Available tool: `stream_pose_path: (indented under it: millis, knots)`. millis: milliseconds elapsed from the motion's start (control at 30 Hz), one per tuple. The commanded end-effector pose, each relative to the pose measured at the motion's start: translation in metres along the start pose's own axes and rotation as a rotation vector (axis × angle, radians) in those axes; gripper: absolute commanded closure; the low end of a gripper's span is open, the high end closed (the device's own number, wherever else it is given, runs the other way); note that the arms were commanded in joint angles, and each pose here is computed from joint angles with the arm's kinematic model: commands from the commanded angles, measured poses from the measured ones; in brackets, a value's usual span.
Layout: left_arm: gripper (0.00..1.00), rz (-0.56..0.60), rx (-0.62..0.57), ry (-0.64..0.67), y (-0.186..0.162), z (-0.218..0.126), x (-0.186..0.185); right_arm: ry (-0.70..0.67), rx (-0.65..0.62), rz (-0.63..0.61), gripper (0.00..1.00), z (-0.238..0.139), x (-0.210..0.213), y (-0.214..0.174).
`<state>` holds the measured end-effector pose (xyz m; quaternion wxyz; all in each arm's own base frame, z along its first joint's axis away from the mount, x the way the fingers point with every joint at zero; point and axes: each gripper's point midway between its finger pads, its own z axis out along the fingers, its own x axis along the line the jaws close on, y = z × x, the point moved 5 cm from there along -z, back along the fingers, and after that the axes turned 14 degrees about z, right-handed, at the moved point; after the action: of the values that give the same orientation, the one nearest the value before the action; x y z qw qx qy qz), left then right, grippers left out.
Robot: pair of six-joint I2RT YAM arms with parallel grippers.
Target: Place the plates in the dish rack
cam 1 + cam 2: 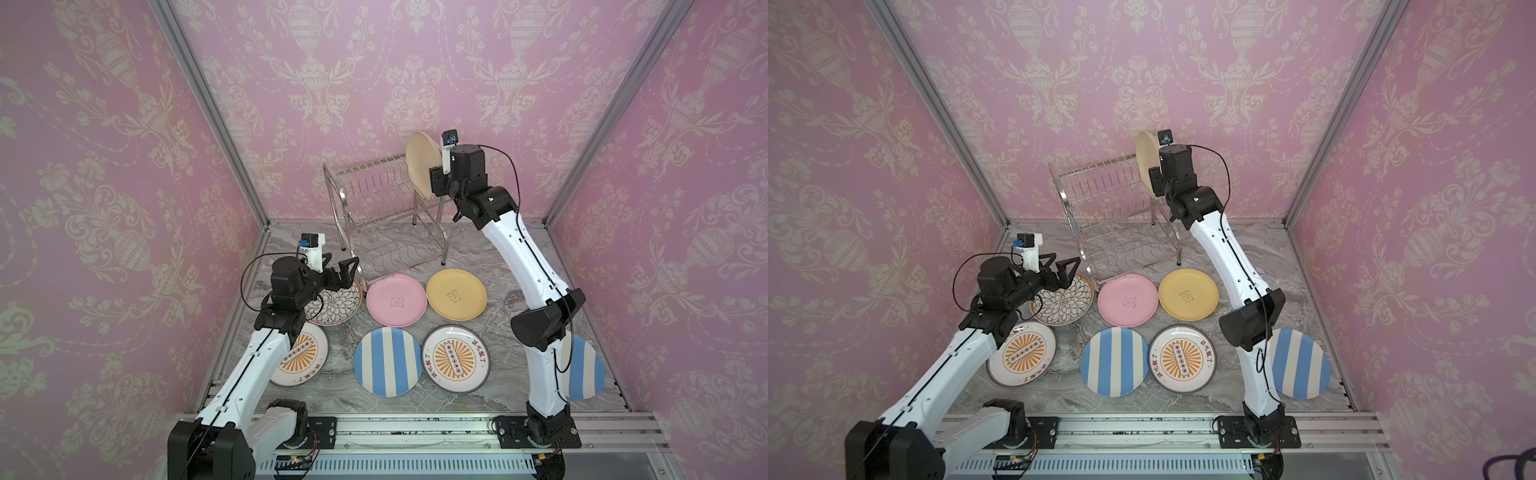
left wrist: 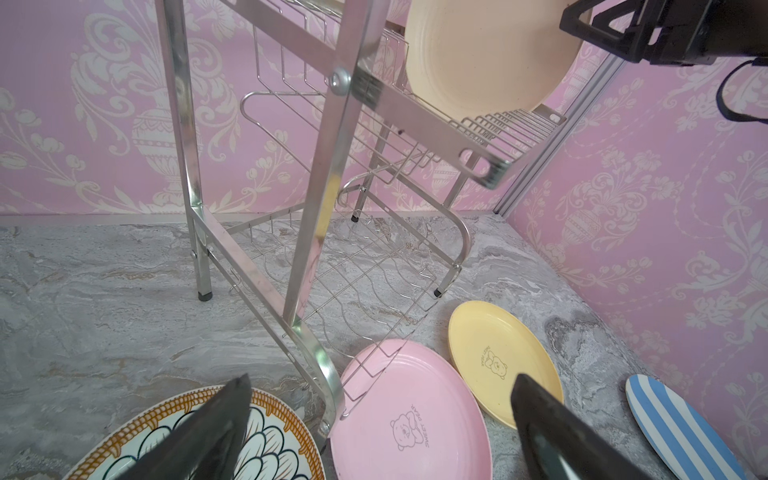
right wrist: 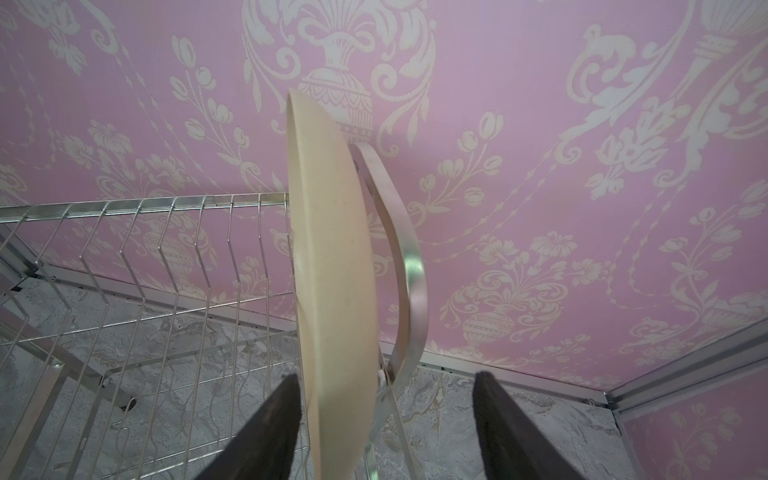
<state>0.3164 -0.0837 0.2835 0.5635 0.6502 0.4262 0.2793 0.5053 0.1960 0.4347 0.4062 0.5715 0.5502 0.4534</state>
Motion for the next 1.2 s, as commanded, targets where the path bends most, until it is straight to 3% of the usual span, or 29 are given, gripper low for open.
stream_pose_path:
  millis: [0, 633, 867, 1167]
  knots:
    - [0.01, 0.035, -0.009, -0.002, 0.005, 0.0, -0.002, -0.016, 0.002, 0.01, 0.35, 0.01, 0.0, -0.005]
    - [0.01, 0.037, -0.007, 0.001, 0.004, -0.001, -0.002, -0.065, -0.021, -0.043, 0.64, 0.011, 0.007, -0.007]
    - [0.01, 0.039, -0.006, 0.002, 0.004, -0.002, -0.002, -0.092, -0.054, -0.063, 0.85, 0.007, 0.01, -0.001]
    - [0.01, 0.038, -0.006, 0.004, 0.004, -0.002, -0.001, -0.128, -0.111, -0.065, 0.96, -0.003, 0.01, 0.015]
